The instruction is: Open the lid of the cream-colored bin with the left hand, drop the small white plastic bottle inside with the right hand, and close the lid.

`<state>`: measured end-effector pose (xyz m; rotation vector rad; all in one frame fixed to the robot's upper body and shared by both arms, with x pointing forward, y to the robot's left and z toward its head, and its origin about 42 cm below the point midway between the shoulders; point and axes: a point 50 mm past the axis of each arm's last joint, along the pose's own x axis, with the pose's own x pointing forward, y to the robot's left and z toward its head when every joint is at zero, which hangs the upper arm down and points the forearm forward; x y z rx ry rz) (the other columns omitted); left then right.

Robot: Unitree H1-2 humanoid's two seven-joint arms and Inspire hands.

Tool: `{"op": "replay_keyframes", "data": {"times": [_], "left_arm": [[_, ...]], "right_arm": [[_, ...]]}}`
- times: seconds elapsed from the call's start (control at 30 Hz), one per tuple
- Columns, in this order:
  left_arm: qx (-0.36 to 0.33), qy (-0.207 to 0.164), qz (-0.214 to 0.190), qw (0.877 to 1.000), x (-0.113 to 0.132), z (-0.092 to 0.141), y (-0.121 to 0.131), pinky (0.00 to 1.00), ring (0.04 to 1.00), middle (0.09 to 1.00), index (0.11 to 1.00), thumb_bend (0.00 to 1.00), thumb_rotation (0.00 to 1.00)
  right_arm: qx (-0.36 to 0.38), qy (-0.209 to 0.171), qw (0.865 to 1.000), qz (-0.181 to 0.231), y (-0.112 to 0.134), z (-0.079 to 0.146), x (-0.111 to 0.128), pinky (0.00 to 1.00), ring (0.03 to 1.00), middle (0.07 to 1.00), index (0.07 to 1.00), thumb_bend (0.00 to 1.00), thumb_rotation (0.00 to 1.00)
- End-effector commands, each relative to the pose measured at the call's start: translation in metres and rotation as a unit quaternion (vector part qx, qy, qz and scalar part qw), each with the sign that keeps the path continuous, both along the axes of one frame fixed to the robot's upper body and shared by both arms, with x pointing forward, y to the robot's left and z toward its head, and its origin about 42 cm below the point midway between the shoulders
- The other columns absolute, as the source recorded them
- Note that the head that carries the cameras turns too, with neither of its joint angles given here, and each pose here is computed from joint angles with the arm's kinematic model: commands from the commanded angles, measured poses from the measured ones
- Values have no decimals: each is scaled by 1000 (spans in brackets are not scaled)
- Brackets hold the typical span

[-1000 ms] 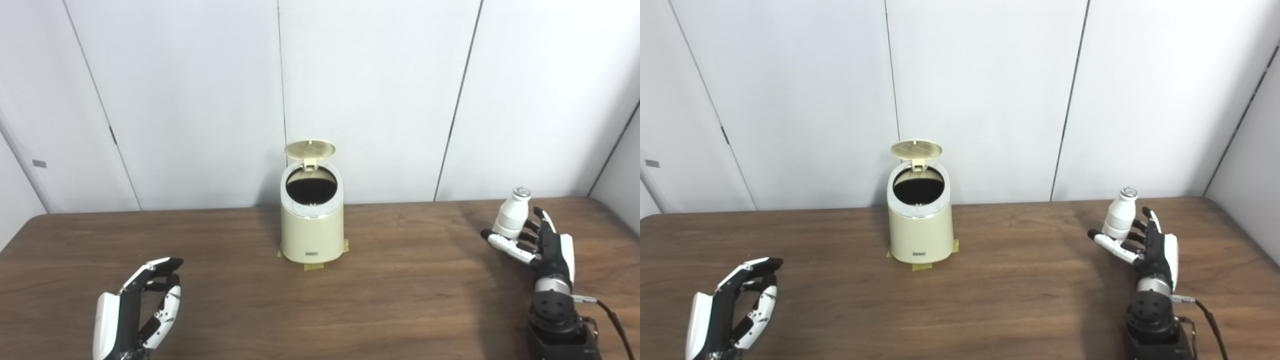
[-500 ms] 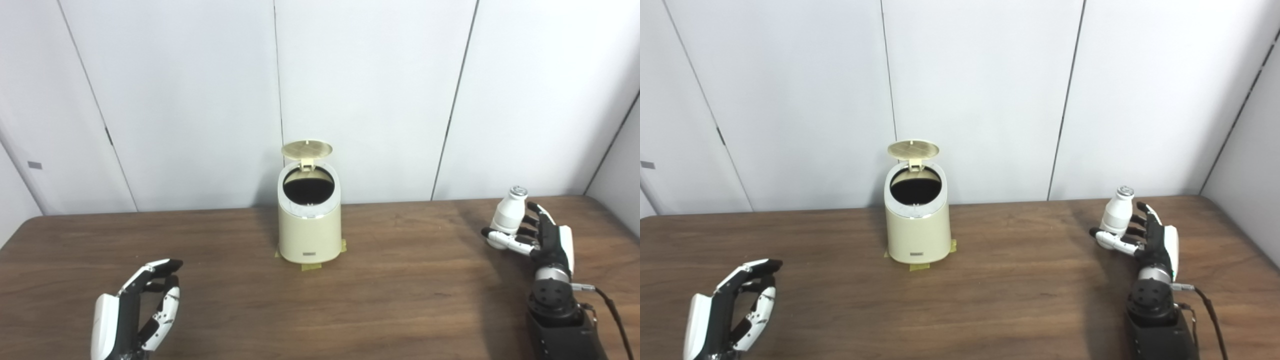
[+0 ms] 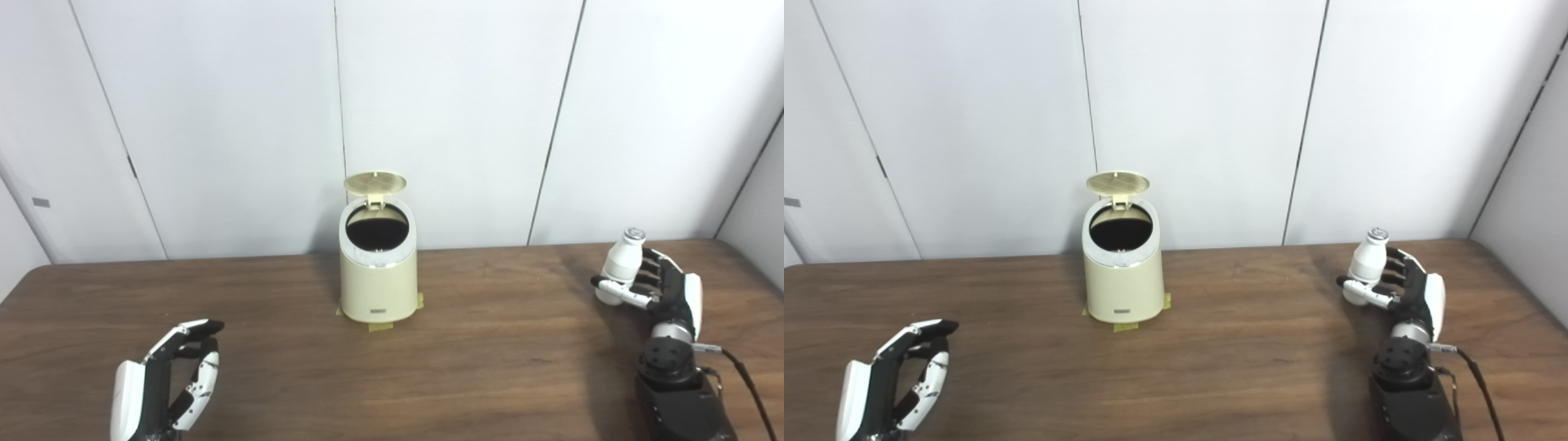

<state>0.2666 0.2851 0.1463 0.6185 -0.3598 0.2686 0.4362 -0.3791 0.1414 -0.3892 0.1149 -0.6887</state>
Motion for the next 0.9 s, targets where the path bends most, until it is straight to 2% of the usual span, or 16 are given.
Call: {"op": "replay_keyframes", "data": {"times": [0.0, 0.03, 0.1, 0.17, 0.43, 0.53, 0.77, 0.87], "left_arm": [[13, 5, 3, 1000, -8, -6, 6, 611, 695, 681, 666, 205, 625], [12, 6, 4, 1000, -9, -6, 5, 611, 694, 681, 666, 205, 619], [11, 6, 5, 1000, -9, -5, 4, 619, 696, 680, 661, 205, 610], [13, 7, 6, 1000, -9, -6, 4, 617, 694, 679, 659, 204, 606], [17, 10, 10, 1000, -8, -7, 3, 611, 692, 676, 651, 197, 598], [18, 10, 7, 1000, -7, -8, 3, 608, 690, 674, 648, 188, 563], [25, 10, 6, 1000, -7, -9, 2, 599, 688, 665, 641, 186, 558], [23, 9, 5, 1000, -7, -10, 2, 596, 682, 661, 638, 180, 547]], "right_arm": [[-38, -86, 995, -13, -7, 40, 20, 592, 679, 673, 525, 581, 108], [-45, -94, 994, -16, -8, 39, 21, 577, 655, 647, 506, 550, 113], [-52, -103, 993, -18, -10, 38, 24, 475, 541, 554, 471, 528, 23], [-55, -112, 992, -15, -11, 39, 25, 430, 495, 526, 469, 526, 6], [-71, -134, 988, -7, -14, 45, 25, 347, 414, 470, 486, 529, 0], [-75, -145, 987, -4, -13, 48, 24, 278, 353, 423, 492, 528, 0], [-73, -172, 982, 15, -4, 59, 17, 272, 344, 416, 493, 528, 0], [-68, -191, 979, 27, 5, 65, 12, 335, 421, 489, 476, 529, 0]]}}
